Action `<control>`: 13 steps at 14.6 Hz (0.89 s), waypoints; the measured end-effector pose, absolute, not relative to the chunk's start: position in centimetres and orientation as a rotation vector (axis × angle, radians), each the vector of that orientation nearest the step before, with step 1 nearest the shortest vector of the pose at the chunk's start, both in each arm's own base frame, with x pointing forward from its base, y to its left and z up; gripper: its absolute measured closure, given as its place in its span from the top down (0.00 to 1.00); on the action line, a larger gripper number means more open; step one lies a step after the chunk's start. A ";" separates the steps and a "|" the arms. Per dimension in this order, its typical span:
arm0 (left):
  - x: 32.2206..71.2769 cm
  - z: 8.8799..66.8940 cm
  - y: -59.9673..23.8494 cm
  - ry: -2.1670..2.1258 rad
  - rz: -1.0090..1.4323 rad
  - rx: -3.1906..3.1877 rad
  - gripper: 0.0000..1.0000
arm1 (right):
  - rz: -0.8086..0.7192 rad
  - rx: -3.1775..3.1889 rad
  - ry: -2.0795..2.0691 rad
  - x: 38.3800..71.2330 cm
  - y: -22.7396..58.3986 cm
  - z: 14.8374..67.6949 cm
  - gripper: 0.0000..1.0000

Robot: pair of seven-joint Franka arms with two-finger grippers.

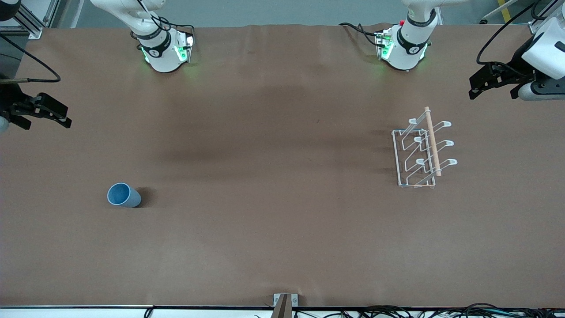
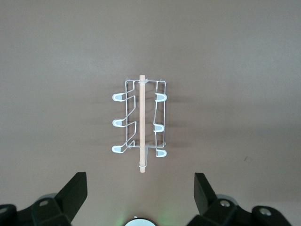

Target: Hang cup on cup holder

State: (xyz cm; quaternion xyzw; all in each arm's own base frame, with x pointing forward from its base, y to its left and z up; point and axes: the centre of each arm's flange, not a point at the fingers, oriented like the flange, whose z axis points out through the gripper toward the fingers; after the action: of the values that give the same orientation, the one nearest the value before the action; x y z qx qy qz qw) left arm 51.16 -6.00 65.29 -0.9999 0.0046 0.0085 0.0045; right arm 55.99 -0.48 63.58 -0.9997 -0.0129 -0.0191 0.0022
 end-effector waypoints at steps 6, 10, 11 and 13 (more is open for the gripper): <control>51.1 65.2 -5.9 0.013 0.038 -3.132 1.00 | -0.051 -3.136 -0.003 59.0 -2.2 59.3 0.98; 51.3 64.8 -5.9 0.013 0.052 -3.132 1.00 | -0.020 -3.134 0.033 61.9 -5.1 51.2 0.98; 51.4 64.8 -5.9 0.013 0.054 -3.132 1.00 | 0.007 -3.132 0.028 62.4 -5.7 48.9 0.98; 51.4 64.7 -5.9 0.014 0.056 -3.133 1.00 | 0.055 -3.127 0.011 63.4 -6.5 44.4 0.98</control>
State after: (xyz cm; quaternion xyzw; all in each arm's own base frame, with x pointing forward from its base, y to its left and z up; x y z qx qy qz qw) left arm 51.42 -5.94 64.71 -0.9998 0.0046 0.0178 0.0042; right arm 63.37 -6.46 44.40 -0.9998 0.0034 0.0174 0.0072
